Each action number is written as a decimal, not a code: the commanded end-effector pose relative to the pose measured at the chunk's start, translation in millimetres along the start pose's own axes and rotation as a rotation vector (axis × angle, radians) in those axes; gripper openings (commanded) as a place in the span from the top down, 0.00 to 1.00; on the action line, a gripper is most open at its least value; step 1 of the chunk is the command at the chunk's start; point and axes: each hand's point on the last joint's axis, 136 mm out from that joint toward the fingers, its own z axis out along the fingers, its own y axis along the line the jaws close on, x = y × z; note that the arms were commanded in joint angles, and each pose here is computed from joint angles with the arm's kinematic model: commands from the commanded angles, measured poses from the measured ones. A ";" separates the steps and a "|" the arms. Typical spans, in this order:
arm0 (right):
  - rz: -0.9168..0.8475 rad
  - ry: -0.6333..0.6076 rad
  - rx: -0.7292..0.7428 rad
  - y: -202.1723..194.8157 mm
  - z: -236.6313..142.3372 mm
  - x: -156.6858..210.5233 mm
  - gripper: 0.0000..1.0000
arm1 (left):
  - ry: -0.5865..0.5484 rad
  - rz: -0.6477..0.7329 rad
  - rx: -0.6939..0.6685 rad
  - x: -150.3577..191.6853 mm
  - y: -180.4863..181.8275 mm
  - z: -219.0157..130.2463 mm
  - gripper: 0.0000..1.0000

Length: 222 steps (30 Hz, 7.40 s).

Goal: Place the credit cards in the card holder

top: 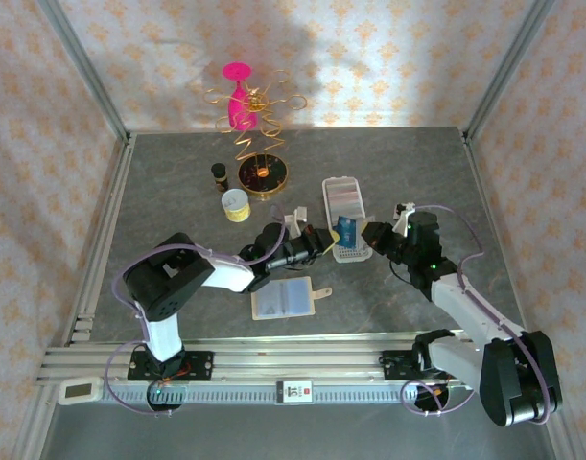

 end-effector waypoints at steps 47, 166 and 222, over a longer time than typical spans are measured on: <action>-0.339 0.018 0.399 -16.0 1.3 -16.3 0.58 | -0.122 0.280 -0.086 4.2 -28.3 -102.4 1.00; -0.074 0.358 -0.133 58.3 68.7 205.2 1.00 | 0.026 0.498 -1.135 49.2 163.0 -213.7 0.73; 0.042 0.509 -0.170 65.0 58.1 244.3 1.00 | -0.155 0.290 -0.773 52.1 156.9 -216.3 0.65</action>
